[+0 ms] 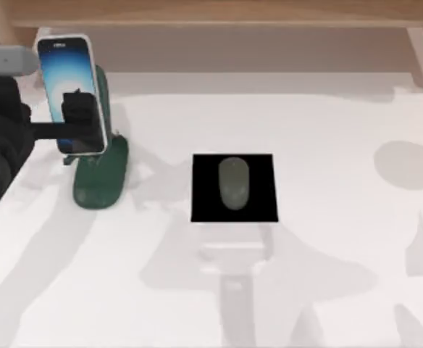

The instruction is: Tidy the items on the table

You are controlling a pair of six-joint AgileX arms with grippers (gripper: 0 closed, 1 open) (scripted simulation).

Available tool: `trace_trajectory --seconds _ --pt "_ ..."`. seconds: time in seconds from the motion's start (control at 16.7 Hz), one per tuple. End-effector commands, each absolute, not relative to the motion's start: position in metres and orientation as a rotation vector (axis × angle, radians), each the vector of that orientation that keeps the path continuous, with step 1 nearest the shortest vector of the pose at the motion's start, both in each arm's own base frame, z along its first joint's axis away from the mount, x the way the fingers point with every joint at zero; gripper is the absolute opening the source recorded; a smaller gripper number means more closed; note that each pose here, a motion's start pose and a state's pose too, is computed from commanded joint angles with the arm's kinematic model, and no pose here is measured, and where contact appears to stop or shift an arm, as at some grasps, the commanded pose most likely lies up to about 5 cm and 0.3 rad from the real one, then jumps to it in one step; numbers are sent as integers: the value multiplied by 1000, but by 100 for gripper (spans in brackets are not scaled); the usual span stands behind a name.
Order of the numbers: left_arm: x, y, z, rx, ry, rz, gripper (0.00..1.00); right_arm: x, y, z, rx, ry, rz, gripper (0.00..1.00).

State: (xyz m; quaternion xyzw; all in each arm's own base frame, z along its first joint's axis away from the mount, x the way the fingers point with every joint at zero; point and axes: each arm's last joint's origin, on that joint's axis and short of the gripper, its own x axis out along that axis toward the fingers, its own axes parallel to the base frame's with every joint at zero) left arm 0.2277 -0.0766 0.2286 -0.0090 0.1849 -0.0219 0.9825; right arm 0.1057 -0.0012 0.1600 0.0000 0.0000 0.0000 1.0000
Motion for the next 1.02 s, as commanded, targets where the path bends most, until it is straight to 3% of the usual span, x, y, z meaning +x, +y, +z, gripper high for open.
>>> trace_trajectory --seconds 0.24,0.6,1.02 --pt "185 -46 228 -38 288 -42 100 106 -1 160 0 0 0 100" --pt "127 -14 194 -39 143 -32 100 106 -1 160 0 0 0 100" --pt "106 -2 161 -2 5 -2 100 106 -1 160 0 0 0 100"
